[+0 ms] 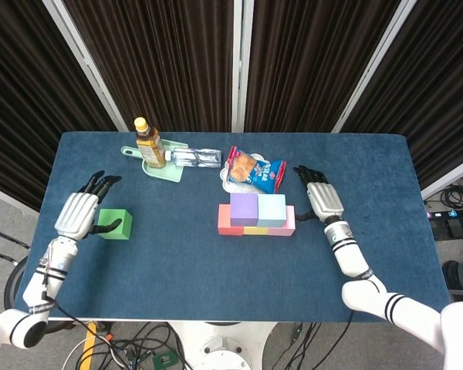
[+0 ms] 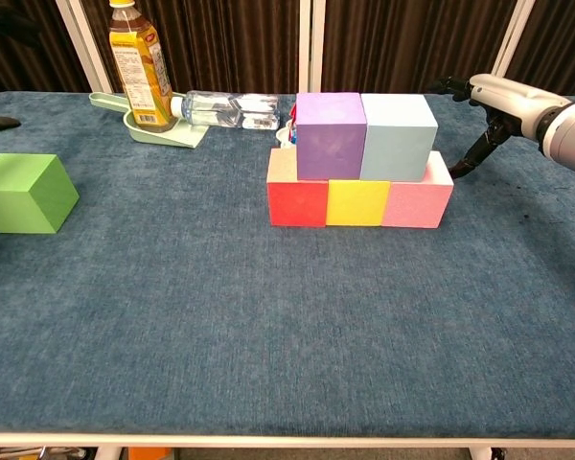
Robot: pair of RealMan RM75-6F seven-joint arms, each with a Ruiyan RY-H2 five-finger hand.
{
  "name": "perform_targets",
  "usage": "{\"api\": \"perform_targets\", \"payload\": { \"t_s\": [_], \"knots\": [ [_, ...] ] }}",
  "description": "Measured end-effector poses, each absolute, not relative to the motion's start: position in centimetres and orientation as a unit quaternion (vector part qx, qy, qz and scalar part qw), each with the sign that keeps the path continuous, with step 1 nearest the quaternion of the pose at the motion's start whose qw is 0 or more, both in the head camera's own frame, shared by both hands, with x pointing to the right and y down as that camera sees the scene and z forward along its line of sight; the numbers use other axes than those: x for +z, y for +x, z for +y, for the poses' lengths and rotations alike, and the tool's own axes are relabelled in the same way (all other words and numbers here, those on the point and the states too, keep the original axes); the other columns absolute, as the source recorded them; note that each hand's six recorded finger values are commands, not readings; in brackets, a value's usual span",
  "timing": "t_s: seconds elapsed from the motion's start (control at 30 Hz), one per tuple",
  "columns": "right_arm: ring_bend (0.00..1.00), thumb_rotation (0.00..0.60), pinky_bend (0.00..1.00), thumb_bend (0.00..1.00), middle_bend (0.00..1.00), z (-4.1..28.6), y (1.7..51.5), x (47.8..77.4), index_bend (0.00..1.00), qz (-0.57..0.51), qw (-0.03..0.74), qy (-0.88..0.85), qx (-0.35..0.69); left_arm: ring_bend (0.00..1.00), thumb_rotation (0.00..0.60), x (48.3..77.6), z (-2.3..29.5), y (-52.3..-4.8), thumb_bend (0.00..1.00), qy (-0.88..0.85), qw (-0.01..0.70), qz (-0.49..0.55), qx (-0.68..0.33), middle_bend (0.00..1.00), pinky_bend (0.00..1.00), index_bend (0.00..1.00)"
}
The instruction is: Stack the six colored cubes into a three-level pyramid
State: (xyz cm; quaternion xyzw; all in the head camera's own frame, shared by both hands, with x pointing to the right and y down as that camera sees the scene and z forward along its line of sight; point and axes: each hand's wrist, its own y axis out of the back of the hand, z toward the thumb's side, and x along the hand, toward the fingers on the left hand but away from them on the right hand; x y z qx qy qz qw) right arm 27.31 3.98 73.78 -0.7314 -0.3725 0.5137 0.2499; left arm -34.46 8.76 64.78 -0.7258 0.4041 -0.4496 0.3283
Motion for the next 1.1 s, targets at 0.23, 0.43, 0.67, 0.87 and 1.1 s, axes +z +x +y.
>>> {"api": "perform_targets", "payload": {
  "t_s": [0.23,0.43,0.67,0.87,1.1],
  "knots": [
    [0.00,0.600,0.00,0.02,0.00,3.8,27.7,73.3,0.00,-0.376,0.250,-0.731,0.511,0.01,0.600,64.9,8.7,-34.3,0.18,-0.728,0.327,0.402,-0.449,0.12,0.26,0.11],
    [0.00,0.600,0.00,0.02,0.00,3.3,27.5,71.8,0.00,-0.380,0.253,-0.737,0.498,0.01,0.600,64.8,8.7,-34.5,0.18,-0.731,0.313,0.410,-0.447,0.12,0.26,0.11],
    [0.00,0.600,0.00,0.02,0.02,2.1,27.6,68.4,0.00,-0.388,0.253,-0.744,0.481,0.01,0.600,65.5,9.3,-33.8,0.18,-0.744,0.298,0.399,-0.445,0.12,0.26,0.11],
    [0.00,0.600,0.00,0.02,0.03,2.0,28.1,65.9,0.00,-0.365,0.277,-0.739,0.494,0.01,0.600,65.6,9.3,-33.3,0.18,-0.748,0.296,0.397,-0.442,0.12,0.26,0.11],
    [0.00,0.600,0.00,0.03,0.02,2.6,28.9,66.0,0.00,-0.354,0.279,-0.727,0.518,0.01,0.600,65.8,9.7,-33.3,0.18,-0.751,0.293,0.390,-0.445,0.12,0.26,0.11]
  ]
}}
